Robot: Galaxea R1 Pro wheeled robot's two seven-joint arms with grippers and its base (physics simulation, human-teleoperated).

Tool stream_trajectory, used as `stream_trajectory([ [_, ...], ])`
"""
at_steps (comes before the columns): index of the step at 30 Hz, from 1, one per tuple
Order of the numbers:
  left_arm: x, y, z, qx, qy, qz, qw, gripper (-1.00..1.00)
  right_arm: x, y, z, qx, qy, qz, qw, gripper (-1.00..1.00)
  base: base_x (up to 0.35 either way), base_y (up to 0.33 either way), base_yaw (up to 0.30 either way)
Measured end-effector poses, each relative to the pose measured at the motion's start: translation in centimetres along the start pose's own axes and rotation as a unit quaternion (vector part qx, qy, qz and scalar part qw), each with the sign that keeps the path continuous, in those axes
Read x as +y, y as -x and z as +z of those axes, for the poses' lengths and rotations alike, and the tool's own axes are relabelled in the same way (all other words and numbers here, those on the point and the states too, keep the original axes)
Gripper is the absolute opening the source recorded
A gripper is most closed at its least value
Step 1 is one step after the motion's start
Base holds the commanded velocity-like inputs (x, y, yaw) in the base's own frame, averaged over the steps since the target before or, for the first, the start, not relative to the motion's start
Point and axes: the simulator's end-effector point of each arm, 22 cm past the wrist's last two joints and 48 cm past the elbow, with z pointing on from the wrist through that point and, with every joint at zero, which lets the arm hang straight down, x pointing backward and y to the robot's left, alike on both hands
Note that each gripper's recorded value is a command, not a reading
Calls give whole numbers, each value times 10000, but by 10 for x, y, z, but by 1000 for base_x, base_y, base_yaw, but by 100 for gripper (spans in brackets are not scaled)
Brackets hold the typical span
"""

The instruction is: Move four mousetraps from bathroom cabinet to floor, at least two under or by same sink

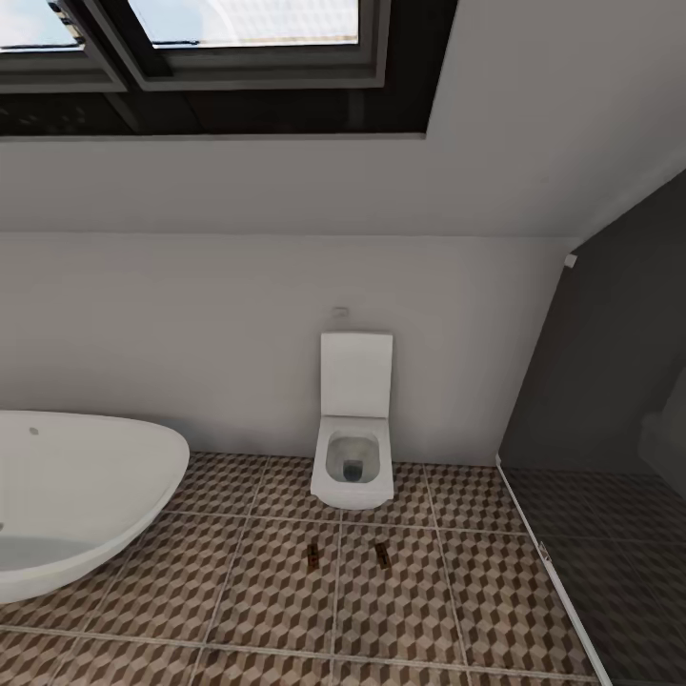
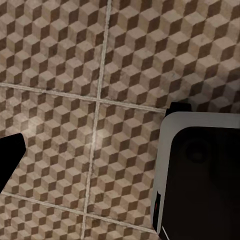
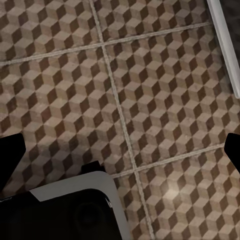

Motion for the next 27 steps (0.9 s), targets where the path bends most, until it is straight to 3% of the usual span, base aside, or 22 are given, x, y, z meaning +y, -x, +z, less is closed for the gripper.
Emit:
stream_trajectory([
  [27,0,0,0,1,0,0,10000,100,0,0,0,-3,5,-3,10000,100,0,0,0],
])
